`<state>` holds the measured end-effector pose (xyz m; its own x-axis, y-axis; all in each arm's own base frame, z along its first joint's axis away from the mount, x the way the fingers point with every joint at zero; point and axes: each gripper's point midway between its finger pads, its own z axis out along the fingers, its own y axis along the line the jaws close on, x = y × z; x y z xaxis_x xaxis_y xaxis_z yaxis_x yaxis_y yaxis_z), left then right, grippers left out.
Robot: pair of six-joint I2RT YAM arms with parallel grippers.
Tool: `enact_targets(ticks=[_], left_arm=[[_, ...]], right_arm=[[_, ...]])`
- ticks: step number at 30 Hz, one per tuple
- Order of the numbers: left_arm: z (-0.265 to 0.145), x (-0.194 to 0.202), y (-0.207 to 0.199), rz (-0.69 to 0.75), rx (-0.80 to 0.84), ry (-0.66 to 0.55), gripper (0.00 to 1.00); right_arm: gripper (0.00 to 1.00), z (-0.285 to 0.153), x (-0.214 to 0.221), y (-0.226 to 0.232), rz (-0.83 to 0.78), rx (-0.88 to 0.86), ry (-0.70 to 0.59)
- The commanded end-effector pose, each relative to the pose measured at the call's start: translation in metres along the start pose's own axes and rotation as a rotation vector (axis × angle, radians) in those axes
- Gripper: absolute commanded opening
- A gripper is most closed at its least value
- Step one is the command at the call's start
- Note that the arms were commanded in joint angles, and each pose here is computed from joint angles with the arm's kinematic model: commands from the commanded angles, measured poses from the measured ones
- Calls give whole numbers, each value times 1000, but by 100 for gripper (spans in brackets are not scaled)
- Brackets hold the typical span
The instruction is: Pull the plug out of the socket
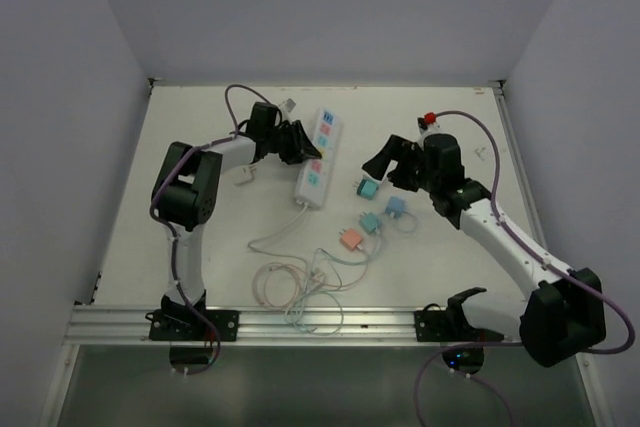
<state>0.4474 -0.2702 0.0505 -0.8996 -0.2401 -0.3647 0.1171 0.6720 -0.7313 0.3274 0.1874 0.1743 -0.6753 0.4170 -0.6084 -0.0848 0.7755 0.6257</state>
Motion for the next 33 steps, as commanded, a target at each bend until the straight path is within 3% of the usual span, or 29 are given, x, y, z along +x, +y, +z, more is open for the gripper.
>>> enact_targets(ticks=[1, 5, 8, 14, 16, 22, 26, 33], left_arm=[[8, 15, 11, 20, -6, 54, 34], [-4, 12, 4, 56, -12, 41, 71], [-16, 7, -2, 79, -38, 20, 84], [-50, -1, -2, 154, -153, -42, 99], [-63, 0, 1, 160, -203, -50, 100], [-150, -32, -21, 223, -355, -285, 100], [-242, -48, -63, 298, -405, -505, 99], [-400, -38, -114, 399, -511, -829, 100]], right_arm=[[84, -25, -4, -3, -87, 31, -25], [86, -45, -11, -5, -135, 63, -62], [88, -60, -16, -6, -158, 87, -84], [91, -92, -35, -5, -210, 141, -152], [93, -107, -41, -6, -235, 170, -180], [99, -153, -69, -19, -291, 321, -297], [99, -191, -86, -24, -334, 414, -374], [99, -262, -113, -17, -374, 481, -535]])
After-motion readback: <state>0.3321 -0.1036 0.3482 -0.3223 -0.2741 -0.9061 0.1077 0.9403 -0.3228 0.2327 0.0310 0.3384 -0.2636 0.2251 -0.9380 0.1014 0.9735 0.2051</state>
